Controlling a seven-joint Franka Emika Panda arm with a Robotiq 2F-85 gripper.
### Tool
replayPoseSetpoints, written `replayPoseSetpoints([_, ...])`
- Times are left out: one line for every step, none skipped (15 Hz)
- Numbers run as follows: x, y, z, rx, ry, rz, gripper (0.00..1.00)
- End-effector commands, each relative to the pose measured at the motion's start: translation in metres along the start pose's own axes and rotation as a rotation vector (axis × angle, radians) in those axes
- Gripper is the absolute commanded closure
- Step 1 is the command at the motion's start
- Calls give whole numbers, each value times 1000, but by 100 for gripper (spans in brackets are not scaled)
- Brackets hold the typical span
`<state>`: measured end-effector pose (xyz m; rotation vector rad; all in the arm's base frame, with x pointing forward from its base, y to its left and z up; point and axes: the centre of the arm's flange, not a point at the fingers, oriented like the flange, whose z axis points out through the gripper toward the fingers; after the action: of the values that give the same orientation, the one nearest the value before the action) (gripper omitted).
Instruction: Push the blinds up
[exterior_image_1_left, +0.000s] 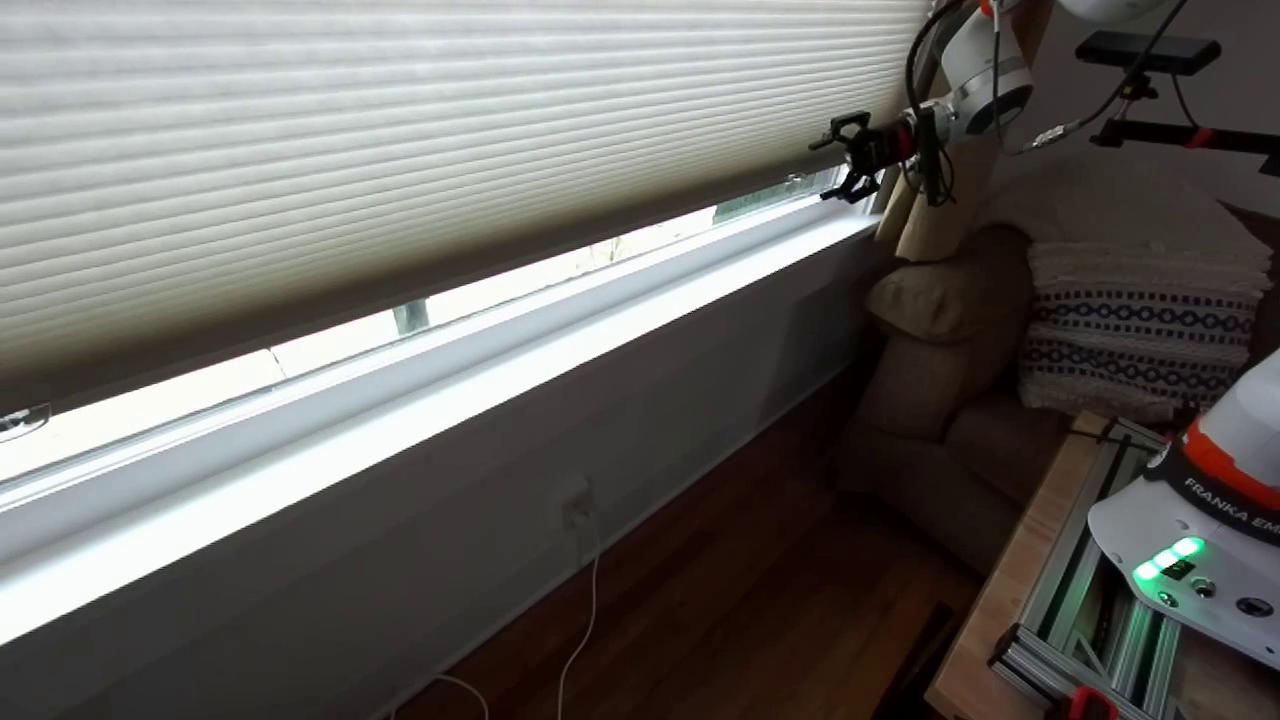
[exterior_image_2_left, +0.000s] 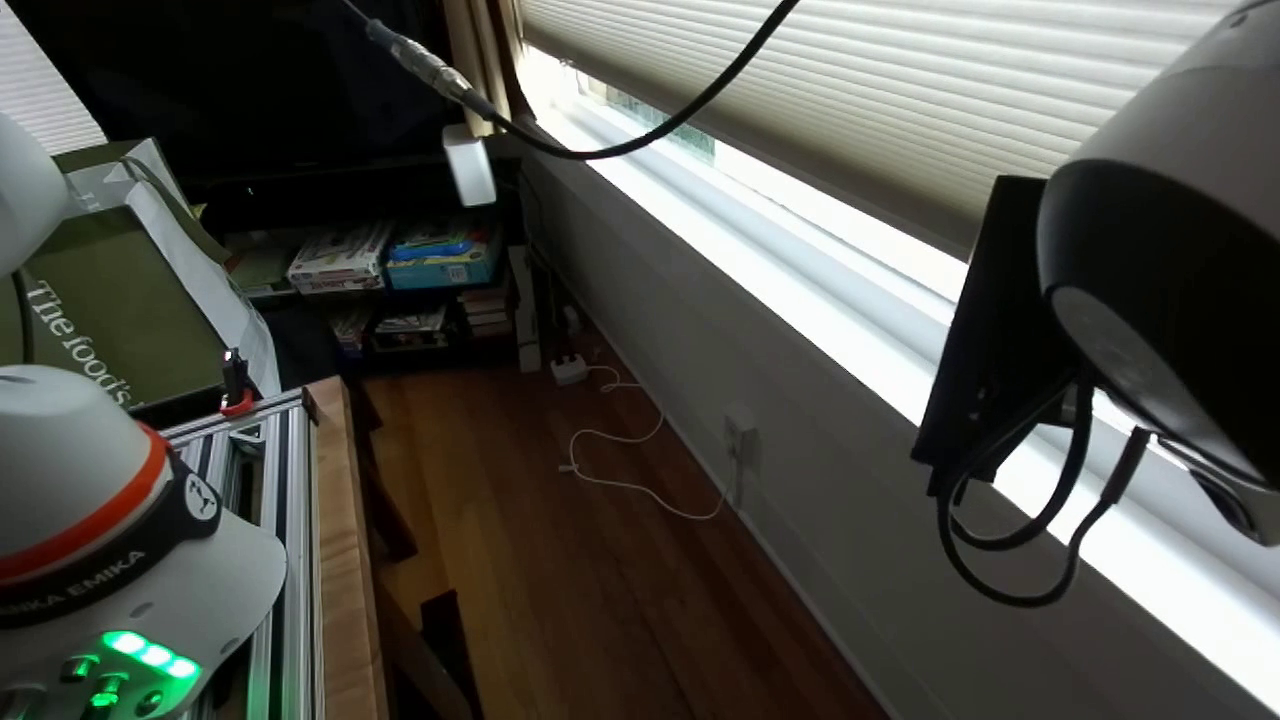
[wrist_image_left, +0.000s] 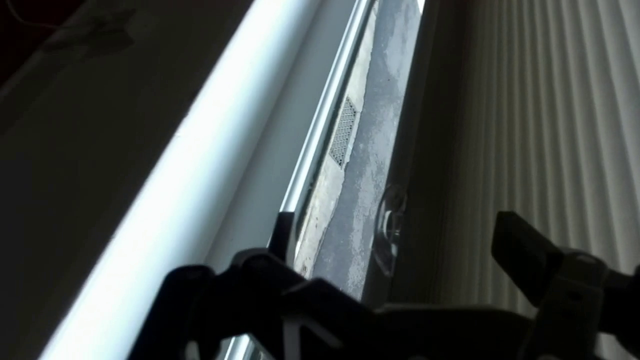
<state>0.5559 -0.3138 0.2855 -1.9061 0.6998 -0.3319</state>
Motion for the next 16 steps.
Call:
replayPoseSetpoints([-25,2,-5,-168,-8,-109,0])
replayPoseSetpoints([-36,0,-4,-219,-10,-133,0])
replayPoseSetpoints([-49,-4,-2,-262,-6,-171,0])
replayPoseSetpoints([-60,-8,0,-306,-7,-209,0])
replayPoseSetpoints([-75,-14,3,-347,-13,-251,0])
replayPoseSetpoints([-89,-19,8,-386,-19,-295,0])
replayPoseSetpoints([-104,-27,13,-422,-35,-341,0])
replayPoseSetpoints([-118,-34,19,-457,-44,-389,0])
replayPoseSetpoints([-133,-42,24,-492,-53,-436,0])
replayPoseSetpoints([-148,-52,28,-525,-56,-478,0])
replayPoseSetpoints([-161,-61,31,-557,-56,-509,0])
replayPoseSetpoints([-175,-70,33,-584,-63,-549,0])
replayPoseSetpoints([-190,-80,34,-602,-58,-600,0])
replayPoseSetpoints([-203,-89,32,-619,-55,-656,0])
replayPoseSetpoints([-215,-97,30,-616,-55,-708,0])
replayPoseSetpoints([-228,-104,27,-620,-70,-754,0])
